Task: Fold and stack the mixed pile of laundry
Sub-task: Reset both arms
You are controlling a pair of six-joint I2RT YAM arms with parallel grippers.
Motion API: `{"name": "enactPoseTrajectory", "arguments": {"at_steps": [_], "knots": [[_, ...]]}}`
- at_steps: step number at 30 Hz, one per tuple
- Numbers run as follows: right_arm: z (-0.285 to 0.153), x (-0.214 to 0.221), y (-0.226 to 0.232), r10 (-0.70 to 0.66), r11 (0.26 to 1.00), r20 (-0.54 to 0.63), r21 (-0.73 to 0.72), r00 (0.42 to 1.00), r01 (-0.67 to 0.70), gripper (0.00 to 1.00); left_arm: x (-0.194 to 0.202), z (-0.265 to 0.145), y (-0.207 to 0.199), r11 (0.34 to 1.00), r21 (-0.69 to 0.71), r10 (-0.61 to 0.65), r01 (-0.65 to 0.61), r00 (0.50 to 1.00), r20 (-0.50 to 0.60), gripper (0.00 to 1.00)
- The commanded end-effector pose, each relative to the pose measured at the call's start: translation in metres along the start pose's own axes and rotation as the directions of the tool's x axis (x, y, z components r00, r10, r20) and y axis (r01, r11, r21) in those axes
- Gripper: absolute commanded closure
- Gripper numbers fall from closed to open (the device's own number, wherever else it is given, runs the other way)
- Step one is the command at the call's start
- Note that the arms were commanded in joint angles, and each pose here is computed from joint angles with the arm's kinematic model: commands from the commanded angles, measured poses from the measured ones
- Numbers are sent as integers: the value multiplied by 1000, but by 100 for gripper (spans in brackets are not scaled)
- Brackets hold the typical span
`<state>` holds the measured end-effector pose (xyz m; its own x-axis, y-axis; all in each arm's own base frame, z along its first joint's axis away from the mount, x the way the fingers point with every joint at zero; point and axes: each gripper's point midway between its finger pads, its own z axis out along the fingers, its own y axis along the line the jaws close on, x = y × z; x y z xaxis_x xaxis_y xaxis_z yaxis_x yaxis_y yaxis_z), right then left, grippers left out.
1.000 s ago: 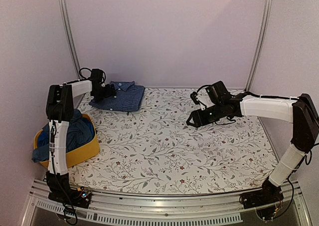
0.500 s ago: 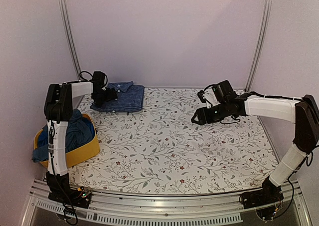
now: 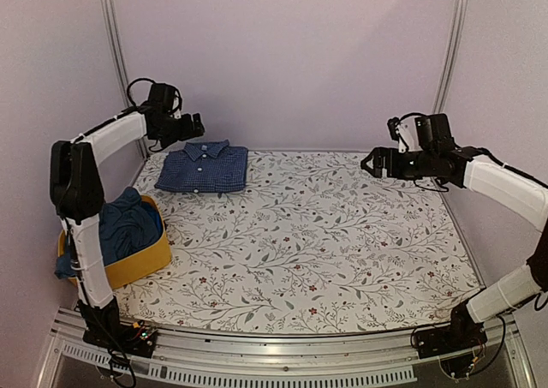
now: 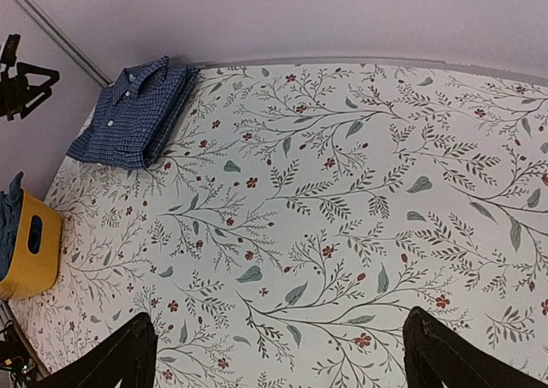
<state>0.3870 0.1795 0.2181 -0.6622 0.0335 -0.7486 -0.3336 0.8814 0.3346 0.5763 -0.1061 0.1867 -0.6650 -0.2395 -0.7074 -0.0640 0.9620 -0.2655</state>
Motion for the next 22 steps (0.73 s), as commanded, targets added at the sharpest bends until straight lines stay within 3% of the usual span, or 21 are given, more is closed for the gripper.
{"name": "enactPoseTrajectory", "arguments": {"at_steps": [1,7,15,19,22], "knots": [[-38,-28,-17,40,998,111,37,993,-44,1,-24,-66,-51,981,113,146,-155,986,82,0],[-59,-10,-23,64,997,89,40,994,-68,1,33,-110,-83,961,202,188,-188,982,19,0],[-71,81,-23,183,983,-8,-22,983,-183,1,160,-152,-80,958,263,140,-114,987,-83,0],[-75,111,-20,227,972,-39,-54,973,-229,1,194,-162,-71,964,256,111,-78,987,-117,0],[-79,118,-18,237,969,-37,-70,971,-239,1,197,-168,-67,964,255,104,-74,989,-109,0]]}}
